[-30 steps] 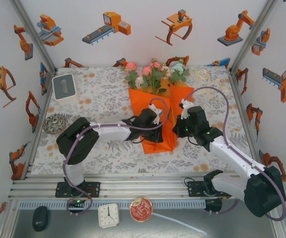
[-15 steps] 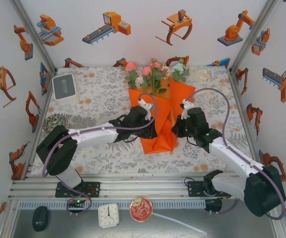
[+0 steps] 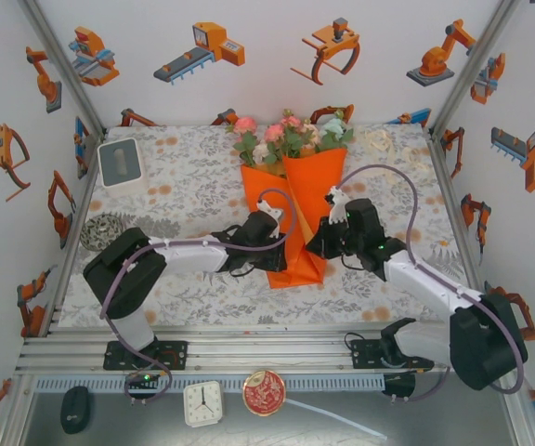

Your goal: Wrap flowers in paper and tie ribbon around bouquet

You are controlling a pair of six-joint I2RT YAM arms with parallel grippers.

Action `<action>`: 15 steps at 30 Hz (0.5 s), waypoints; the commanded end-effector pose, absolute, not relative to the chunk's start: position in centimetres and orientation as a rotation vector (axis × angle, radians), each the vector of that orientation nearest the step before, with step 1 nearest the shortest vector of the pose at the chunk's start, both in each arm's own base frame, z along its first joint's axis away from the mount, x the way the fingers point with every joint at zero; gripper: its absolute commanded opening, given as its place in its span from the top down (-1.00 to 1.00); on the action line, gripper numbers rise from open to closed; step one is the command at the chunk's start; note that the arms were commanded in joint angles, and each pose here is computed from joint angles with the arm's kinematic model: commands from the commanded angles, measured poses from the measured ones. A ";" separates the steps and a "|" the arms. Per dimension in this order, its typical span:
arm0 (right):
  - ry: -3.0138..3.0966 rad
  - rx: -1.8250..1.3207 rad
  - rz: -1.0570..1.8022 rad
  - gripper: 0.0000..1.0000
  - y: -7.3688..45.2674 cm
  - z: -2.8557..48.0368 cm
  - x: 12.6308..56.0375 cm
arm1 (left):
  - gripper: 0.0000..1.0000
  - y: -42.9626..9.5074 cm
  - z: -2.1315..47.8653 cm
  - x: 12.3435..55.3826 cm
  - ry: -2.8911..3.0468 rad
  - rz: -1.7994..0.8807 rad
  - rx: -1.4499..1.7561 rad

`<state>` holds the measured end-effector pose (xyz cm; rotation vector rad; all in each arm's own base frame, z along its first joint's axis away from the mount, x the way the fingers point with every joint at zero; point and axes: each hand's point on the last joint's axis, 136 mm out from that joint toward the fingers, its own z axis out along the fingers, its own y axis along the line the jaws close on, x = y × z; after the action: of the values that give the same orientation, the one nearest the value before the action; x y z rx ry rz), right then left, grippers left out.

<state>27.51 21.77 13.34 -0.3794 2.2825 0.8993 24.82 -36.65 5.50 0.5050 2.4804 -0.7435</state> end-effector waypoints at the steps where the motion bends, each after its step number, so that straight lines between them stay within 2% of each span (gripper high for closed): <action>1: 2.216 -0.433 1.054 1.00 24.6 15.7 27.4 | 0.25 -37.5 6.1 25.3 2.463 -0.776 0.481; 7: 2.285 -0.436 1.079 1.00 26.4 12.8 27.5 | 0.25 -37.3 6.2 25.4 2.463 -0.767 0.474; 15: 2.362 -0.431 1.028 0.93 25.8 9.8 27.2 | 0.25 -36.0 7.7 25.8 2.436 -0.748 0.423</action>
<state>27.05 25.53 9.49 -0.4196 2.3887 1.0215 25.15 -36.59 5.78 0.4764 2.4721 -0.7413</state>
